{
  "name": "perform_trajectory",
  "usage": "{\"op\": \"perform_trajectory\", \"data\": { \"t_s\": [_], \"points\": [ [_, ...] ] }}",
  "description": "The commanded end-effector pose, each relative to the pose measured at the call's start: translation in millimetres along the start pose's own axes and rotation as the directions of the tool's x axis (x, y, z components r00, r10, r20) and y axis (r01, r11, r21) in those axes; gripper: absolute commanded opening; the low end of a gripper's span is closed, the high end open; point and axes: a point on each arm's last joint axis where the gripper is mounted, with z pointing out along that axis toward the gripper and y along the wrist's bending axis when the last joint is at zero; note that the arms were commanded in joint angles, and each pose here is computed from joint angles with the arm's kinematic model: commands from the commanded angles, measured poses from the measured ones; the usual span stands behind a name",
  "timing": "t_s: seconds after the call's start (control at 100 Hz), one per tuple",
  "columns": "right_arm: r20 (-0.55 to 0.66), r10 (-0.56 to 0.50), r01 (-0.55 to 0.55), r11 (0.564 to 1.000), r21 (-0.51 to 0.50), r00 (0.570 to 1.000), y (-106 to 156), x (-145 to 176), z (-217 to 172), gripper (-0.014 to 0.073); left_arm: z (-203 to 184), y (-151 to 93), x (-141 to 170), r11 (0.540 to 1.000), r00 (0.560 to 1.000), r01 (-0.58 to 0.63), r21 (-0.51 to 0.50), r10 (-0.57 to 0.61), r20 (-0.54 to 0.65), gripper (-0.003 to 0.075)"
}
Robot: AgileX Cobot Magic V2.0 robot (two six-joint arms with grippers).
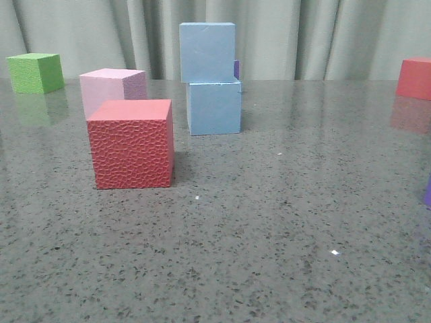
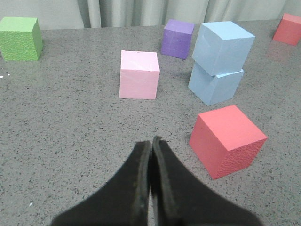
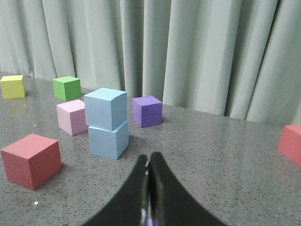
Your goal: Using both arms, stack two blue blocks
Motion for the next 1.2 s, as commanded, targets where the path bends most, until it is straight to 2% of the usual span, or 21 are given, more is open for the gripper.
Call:
{"op": "perform_trajectory", "data": {
  "t_s": [0.0, 0.32, 0.42, 0.61, 0.71, 0.88, 1.19],
  "points": [
    [0.099, -0.027, 0.028, 1.000, -0.013, 0.995, 1.8, -14.5, -1.5, -0.0069, -3.6, -5.3, -14.2, 0.999, 0.996, -0.007, 0.047, 0.003, 0.093, -0.0019],
    [0.099, -0.027, 0.028, 1.000, -0.013, 0.995, 1.8, -14.5, -1.5, -0.0069, -0.5, -4.2, -8.2, 0.999, 0.997, -0.011, 0.042, 0.008, 0.074, -0.0019],
    [0.099, -0.027, 0.028, 1.000, -0.013, 0.995, 1.8, -14.5, -1.5, -0.0069, 0.6, -0.7, -0.9, 1.000, 0.998, -0.019, 0.017, 0.018, 0.058, -0.0019],
    [0.099, -0.027, 0.028, 1.000, -0.013, 0.995, 1.8, -14.5, -1.5, -0.0069, -4.7, 7.9, 11.2, 0.999, 0.996, 0.036, -0.030, -0.033, 0.085, -0.0019],
    [0.098, -0.027, 0.028, 1.000, -0.013, 0.995, 1.8, -14.4, -1.5, -0.0069, -7.7, 13.1, 19.0, 0.997, 0.986, -0.045, -0.071, 0.055, 0.158, -0.0020],
    [0.098, -0.027, 0.028, 1.000, -0.013, 0.995, 1.8, -14.4, -1.5, -0.0069, -11.1, 21.1, 37.8, 0.969, 0.933, -0.170, -0.176, 0.216, 0.288, -0.0019],
    [0.098, -0.027, 0.028, 1.000, -0.013, 0.995, 1.8, -14.4, -1.5, -0.0069, -11.2, 37.3, 84.4, 0.926, 0.892, -0.120, -0.358, 0.259, 0.372, -0.0019]
  ]
}}
